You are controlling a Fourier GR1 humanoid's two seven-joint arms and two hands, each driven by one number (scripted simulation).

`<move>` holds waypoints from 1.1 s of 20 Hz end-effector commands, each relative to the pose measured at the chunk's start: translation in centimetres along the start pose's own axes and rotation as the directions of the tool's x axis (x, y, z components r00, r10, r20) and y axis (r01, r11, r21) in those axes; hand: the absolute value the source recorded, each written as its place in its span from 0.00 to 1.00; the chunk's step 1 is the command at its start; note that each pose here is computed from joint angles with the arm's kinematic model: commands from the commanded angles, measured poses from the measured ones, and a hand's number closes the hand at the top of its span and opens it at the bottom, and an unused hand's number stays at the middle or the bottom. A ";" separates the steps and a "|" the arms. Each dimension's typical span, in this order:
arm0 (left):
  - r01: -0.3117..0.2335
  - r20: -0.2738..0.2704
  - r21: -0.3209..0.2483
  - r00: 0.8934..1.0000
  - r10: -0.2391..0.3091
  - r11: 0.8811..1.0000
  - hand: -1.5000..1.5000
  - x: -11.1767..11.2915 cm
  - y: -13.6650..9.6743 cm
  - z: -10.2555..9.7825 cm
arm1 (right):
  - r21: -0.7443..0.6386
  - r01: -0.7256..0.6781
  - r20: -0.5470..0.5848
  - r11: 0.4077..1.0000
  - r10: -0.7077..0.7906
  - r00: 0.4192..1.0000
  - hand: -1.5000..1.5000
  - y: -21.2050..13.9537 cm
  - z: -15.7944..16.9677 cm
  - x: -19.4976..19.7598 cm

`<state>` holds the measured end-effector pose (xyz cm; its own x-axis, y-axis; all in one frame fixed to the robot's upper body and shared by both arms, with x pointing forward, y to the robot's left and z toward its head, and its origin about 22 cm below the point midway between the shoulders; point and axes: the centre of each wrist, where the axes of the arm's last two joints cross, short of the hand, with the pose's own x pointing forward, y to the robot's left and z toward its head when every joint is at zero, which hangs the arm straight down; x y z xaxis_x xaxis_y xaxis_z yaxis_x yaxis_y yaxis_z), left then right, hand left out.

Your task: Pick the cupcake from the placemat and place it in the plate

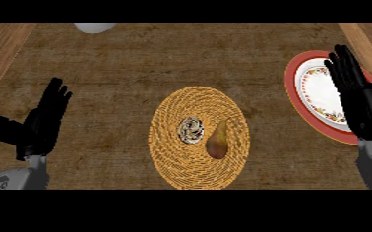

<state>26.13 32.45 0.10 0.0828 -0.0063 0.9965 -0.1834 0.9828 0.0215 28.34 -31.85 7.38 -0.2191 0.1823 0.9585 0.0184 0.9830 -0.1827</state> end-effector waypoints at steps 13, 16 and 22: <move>0.158 -0.022 -0.146 0.986 -0.163 0.976 0.50 1.1 -4.7 -1.6 | 0.429 0.091 0.166 0.899 -0.178 0.970 0.00 12.4 -1.4 -7.6; 0.166 -0.030 -0.155 0.984 -0.173 0.974 0.50 2.1 -4.4 -1.1 | 0.560 -0.065 0.203 0.826 -0.060 0.977 0.00 12.9 -2.4 -8.7; 0.164 -0.062 -0.150 0.983 -0.174 0.975 0.50 1.6 -4.3 -1.8 | 0.633 -0.266 0.273 0.727 0.112 0.955 0.00 12.9 -4.5 -7.6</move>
<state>28.82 28.31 1.78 0.1501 -0.1580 0.9760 -0.0277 0.9861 0.1639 33.36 -20.36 -1.35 -0.4521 0.2033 0.8685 -0.5173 0.7334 -0.4410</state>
